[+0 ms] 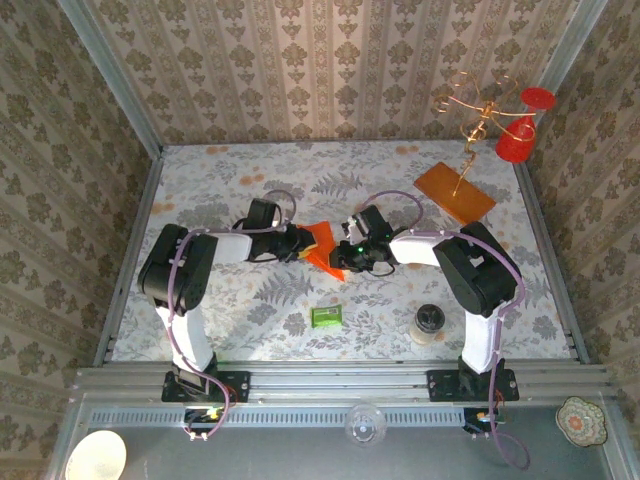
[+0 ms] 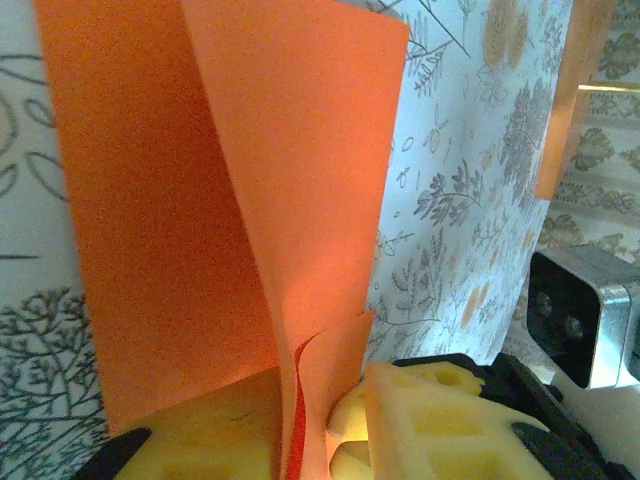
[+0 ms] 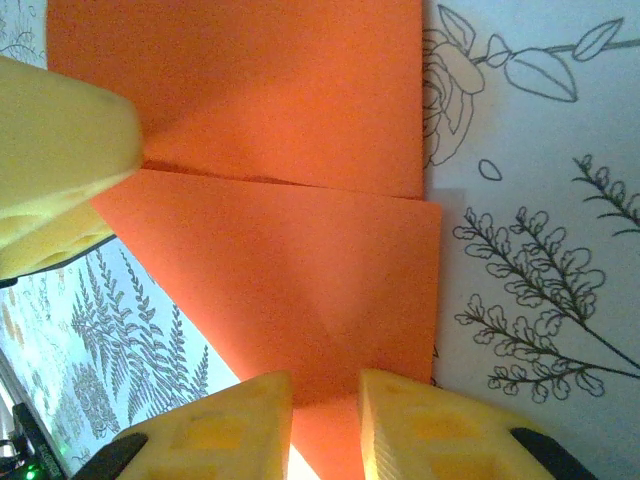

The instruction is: Fold a paper plane with a square sheet of paper (pick it up from the middle)

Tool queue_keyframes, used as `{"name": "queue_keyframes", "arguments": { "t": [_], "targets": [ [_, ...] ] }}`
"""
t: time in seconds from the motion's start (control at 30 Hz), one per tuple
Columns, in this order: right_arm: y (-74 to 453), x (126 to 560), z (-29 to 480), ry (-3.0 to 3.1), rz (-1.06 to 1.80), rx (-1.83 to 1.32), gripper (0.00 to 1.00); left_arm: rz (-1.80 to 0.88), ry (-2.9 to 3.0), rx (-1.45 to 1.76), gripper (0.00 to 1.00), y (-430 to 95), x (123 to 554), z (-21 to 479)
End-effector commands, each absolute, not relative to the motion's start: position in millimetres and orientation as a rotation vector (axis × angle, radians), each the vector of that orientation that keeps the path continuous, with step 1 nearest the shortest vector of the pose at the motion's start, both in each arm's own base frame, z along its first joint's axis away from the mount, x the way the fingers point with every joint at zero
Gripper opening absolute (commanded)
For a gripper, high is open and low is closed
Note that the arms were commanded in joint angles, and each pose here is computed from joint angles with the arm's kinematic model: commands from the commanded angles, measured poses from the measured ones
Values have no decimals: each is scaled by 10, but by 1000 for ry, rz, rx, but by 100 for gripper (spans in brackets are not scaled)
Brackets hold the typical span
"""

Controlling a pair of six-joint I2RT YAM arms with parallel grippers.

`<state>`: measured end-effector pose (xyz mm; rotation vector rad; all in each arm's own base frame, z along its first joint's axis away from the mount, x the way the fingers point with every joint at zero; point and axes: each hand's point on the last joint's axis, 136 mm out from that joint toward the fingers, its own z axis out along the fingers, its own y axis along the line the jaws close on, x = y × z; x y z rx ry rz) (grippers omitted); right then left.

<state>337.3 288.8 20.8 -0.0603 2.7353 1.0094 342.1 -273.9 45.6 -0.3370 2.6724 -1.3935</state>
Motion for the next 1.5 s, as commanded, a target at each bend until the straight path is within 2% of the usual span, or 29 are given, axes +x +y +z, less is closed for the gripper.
{"name": "queue_keyframes", "arguments": {
  "t": [0.0, 0.17, 0.4, 0.5, 0.63, 0.77, 1.03, 1.47],
  "targets": [
    [2784, 3373, 108, 2774, 950, -12, 28, -1395, 2723, -253, 25, -2769, 3359, 437],
    [2780, 3397, 170, 2764, 944, -18, 29, -1344, 2758, -242, 21, -2723, 3324, 411],
    [2718, 3485, 387, 2693, 880, -60, 32, -1327, 2731, -267, 4, -2715, 3360, 479],
    [2627, 3504, 511, 2629, 784, -109, 36, -1309, 2714, -290, 3, -2711, 3374, 551],
    [2482, 3453, 619, 2537, 544, -206, 48, -1257, 2705, -355, 2, -2702, 3390, 618],
    [2457, 3378, 682, 2454, 342, -326, 51, -1220, 2727, -380, 3, -2774, 3353, 665],
    [2791, 3246, 574, 2391, 151, -569, 48, -1155, 2767, -411, 3, -2841, 3332, 678],
    [2850, 3282, 370, 2393, 16, -597, 37, -1179, 2764, -432, 3, -2870, 3315, 710]
  ]
}}
